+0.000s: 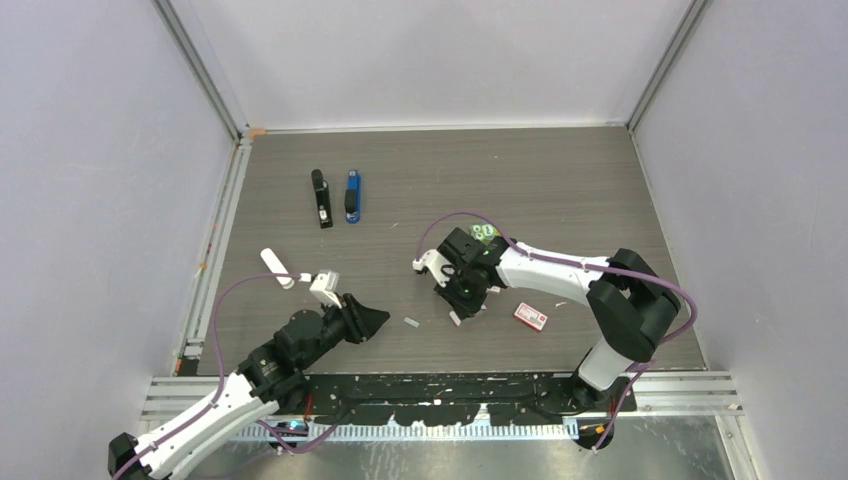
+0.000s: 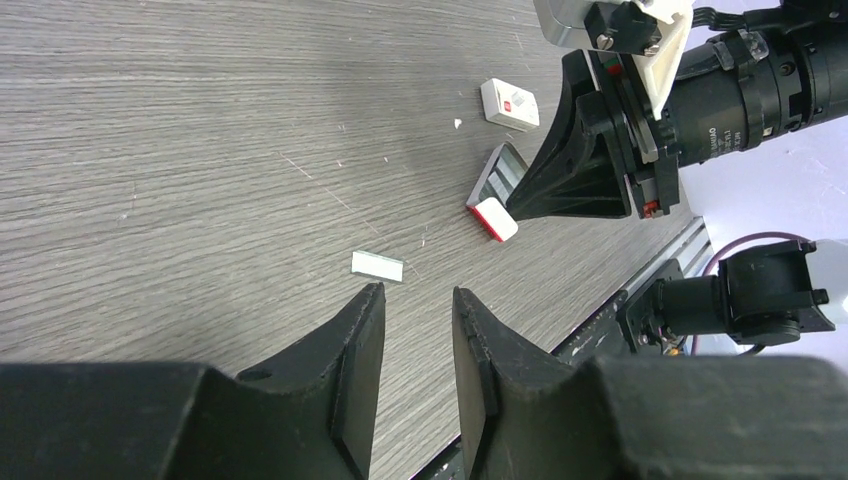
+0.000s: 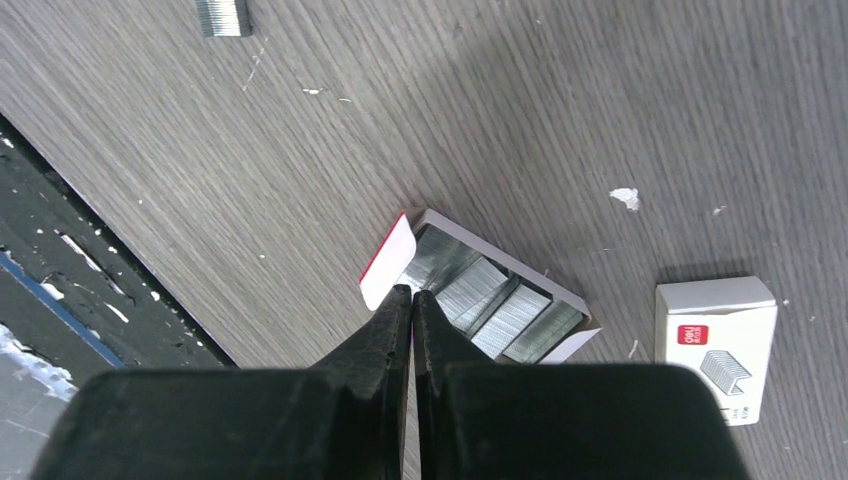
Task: Unload the staples from the stapler
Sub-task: Adjust the staple in the staple box.
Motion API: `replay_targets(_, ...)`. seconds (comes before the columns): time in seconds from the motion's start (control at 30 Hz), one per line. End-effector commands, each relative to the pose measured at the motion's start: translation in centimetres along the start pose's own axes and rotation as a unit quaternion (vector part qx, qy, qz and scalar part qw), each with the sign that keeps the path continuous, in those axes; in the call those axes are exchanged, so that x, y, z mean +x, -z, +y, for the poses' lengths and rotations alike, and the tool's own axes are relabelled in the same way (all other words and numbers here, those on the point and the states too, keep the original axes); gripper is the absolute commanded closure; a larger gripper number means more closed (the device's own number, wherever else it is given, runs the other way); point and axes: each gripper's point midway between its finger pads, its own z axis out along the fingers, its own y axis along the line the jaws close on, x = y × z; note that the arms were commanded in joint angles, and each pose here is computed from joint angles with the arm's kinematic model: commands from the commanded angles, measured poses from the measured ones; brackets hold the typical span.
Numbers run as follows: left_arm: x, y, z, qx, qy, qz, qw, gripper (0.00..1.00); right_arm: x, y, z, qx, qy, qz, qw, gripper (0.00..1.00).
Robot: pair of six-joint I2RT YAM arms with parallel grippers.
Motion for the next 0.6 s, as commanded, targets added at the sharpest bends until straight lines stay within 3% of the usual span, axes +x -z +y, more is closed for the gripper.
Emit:
replay_targets(0.0, -0.8, 0.2, -0.6, 0.006, -0.01, -0.011, 1.0, 0.67, -1.8, 0.8, 1.0, -0.018, 0.015, -0.027, 0.999, 0.91)
replay_targets(0.57, -0.6, 0.3, -0.4, 0.008, -0.007, -0.013, 1.0, 0.67, -1.9, -0.3, 1.7, 0.014, 0.061, -0.015, 0.998, 0.88)
